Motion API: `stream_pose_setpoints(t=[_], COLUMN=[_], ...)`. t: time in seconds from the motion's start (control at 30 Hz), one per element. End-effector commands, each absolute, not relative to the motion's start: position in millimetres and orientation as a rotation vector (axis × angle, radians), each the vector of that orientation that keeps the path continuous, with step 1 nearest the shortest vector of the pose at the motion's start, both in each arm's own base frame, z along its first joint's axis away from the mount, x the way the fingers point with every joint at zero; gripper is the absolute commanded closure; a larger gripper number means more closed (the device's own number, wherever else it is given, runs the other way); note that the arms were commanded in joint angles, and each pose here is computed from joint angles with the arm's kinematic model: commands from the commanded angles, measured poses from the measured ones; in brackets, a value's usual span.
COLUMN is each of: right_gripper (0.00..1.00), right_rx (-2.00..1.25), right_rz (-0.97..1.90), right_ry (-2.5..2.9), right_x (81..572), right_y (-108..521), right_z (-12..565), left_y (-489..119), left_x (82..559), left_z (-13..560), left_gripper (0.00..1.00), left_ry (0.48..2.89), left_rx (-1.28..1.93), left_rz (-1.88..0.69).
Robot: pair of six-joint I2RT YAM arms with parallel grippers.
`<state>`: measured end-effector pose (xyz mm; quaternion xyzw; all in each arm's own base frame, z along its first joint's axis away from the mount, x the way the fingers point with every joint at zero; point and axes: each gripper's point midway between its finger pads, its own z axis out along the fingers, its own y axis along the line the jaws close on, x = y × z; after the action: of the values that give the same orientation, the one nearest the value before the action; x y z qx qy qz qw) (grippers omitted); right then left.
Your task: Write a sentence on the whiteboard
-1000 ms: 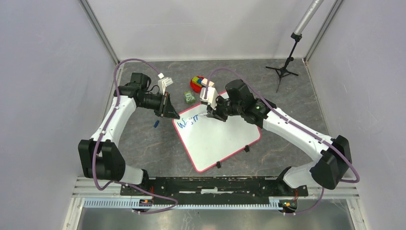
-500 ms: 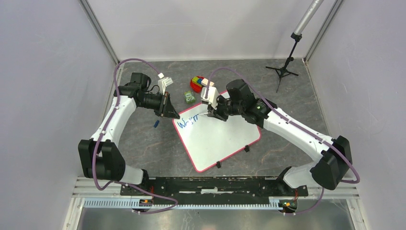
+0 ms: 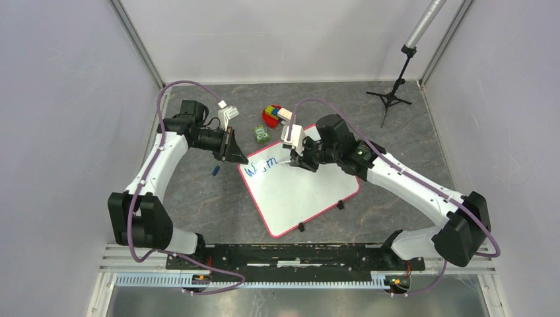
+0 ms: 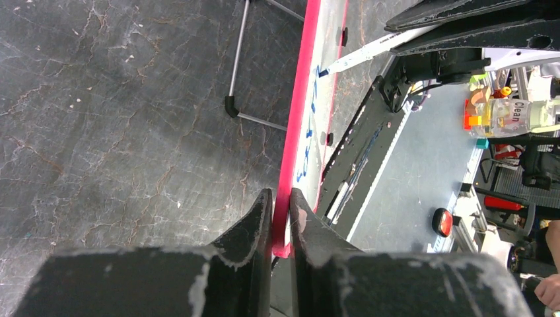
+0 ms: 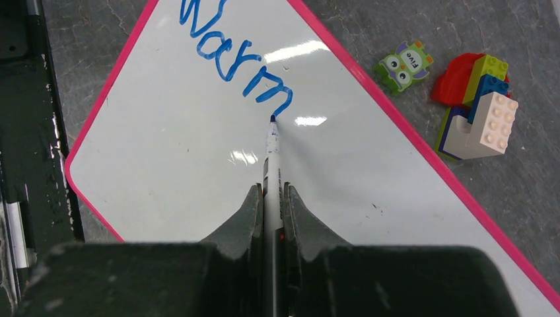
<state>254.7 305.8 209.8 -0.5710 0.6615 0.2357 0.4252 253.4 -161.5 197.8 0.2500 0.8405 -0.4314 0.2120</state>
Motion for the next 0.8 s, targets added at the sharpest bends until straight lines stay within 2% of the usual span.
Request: stream_pose_setpoints(t=[0.0, 0.3, 0.77], right_gripper=[1.00, 1.00, 1.00], right_rx=[-1.440, -1.375, -1.368], right_rz=[0.587, 0.605, 0.606], right_ry=[1.656, 1.567, 1.587], right_x=[248, 257, 270], right_y=[300, 308, 315], right_z=[208, 256, 248], left_y=[-159, -159, -159], left_x=[259, 259, 257], left_z=[199, 200, 199], left_gripper=[0.97, 0.98, 0.98], left_ry=[2.303, 2.300, 2.297], left_rx=[0.731, 0.730, 0.737], left_rz=[-1.152, -1.152, -1.142])
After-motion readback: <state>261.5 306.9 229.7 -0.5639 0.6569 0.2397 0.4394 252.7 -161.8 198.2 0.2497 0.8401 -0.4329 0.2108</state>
